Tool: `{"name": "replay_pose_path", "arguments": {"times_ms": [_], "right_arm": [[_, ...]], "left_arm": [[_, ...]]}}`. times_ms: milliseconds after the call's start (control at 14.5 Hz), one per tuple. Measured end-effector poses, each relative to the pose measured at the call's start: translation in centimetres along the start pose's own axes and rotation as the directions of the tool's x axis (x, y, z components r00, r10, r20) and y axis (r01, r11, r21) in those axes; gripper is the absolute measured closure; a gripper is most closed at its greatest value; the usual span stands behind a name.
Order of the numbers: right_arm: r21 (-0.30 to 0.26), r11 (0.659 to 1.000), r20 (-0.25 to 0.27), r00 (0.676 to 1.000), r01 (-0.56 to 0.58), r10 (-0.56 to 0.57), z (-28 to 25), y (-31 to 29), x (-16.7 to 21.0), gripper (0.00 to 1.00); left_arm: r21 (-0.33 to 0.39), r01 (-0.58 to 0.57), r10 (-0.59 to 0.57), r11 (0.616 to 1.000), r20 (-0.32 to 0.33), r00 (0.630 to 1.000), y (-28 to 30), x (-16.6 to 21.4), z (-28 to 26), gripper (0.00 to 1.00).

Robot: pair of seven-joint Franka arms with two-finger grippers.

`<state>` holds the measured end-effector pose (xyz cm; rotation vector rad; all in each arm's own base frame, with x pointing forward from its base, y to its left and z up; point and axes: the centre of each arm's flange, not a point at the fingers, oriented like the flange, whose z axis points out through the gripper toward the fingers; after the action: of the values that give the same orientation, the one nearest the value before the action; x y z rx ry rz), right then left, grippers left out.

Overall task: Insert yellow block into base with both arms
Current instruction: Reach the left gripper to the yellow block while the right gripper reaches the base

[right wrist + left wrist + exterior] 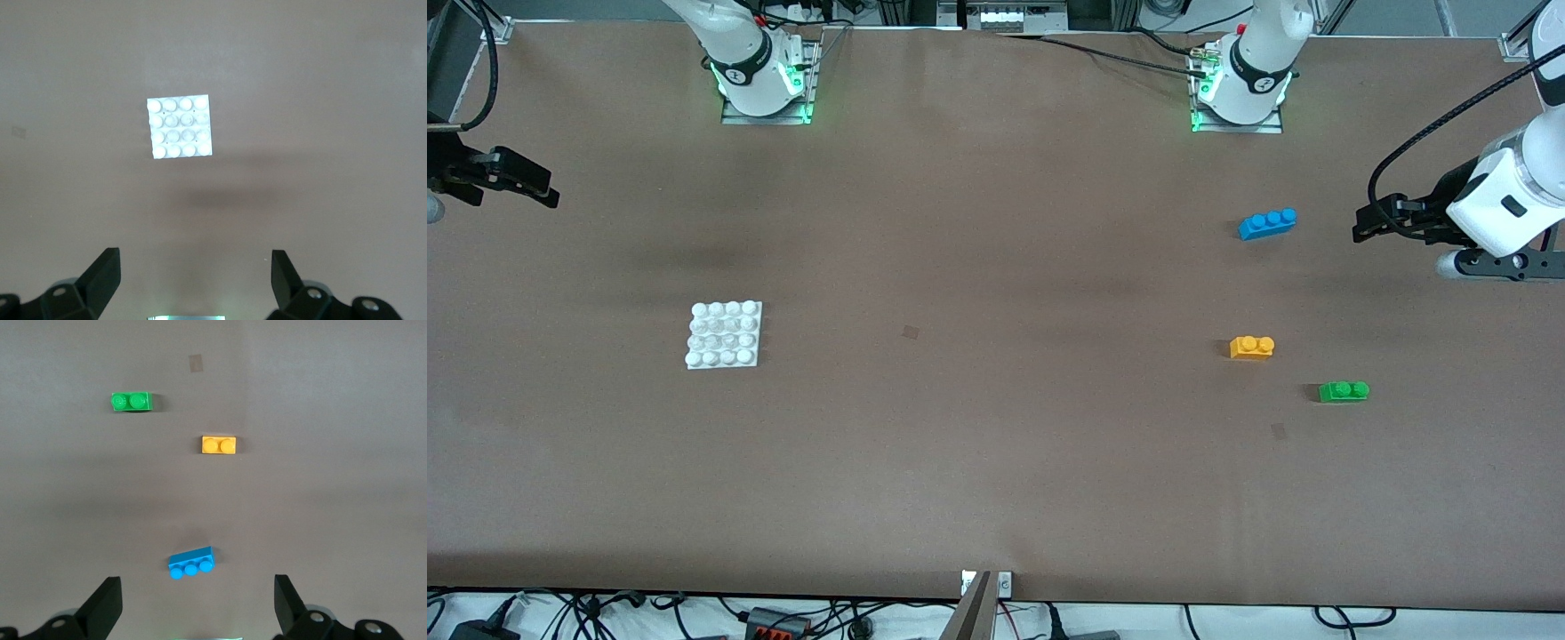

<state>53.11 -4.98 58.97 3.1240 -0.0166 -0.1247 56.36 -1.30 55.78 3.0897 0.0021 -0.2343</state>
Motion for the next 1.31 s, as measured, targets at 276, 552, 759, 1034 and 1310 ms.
{"name": "replay_pose_path", "arguments": {"times_ms": [276,552,759,1034,1310], "right_arm": [[0.001,1.0,0.024,1.0,0.019,-0.019,0.5,-1.0,0.1,0.0],[0.001,0.999,0.04,0.999,0.033,-0.033,0.9,-1.8,0.2,0.0],[0.003,0.999,0.065,0.997,0.032,-0.032,1.9,-1.7,0.7,0.0],[0.009,0.999,0.133,0.991,0.034,-0.035,5.6,-1.7,2.5,0.0],[0.019,0.999,0.251,0.967,0.04,-0.043,14.8,-1.9,6.4,0.0]], "left_arm": [[0.0,-0.003,0.003,1.0,-0.001,1.0,0.1,0.0,0.0,0.0],[0.001,-0.011,0.011,1.0,-0.012,1.0,0.5,0.0,-0.6,0.0],[0.001,-0.013,0.013,1.0,-0.011,1.0,0.7,0.0,-0.6,0.0],[0.001,-0.014,0.014,1.0,-0.007,1.0,0.7,0.0,-0.5,0.0],[0.003,-0.018,0.018,1.0,0.04,0.999,1.0,1.5,2.2,0.0]]}}
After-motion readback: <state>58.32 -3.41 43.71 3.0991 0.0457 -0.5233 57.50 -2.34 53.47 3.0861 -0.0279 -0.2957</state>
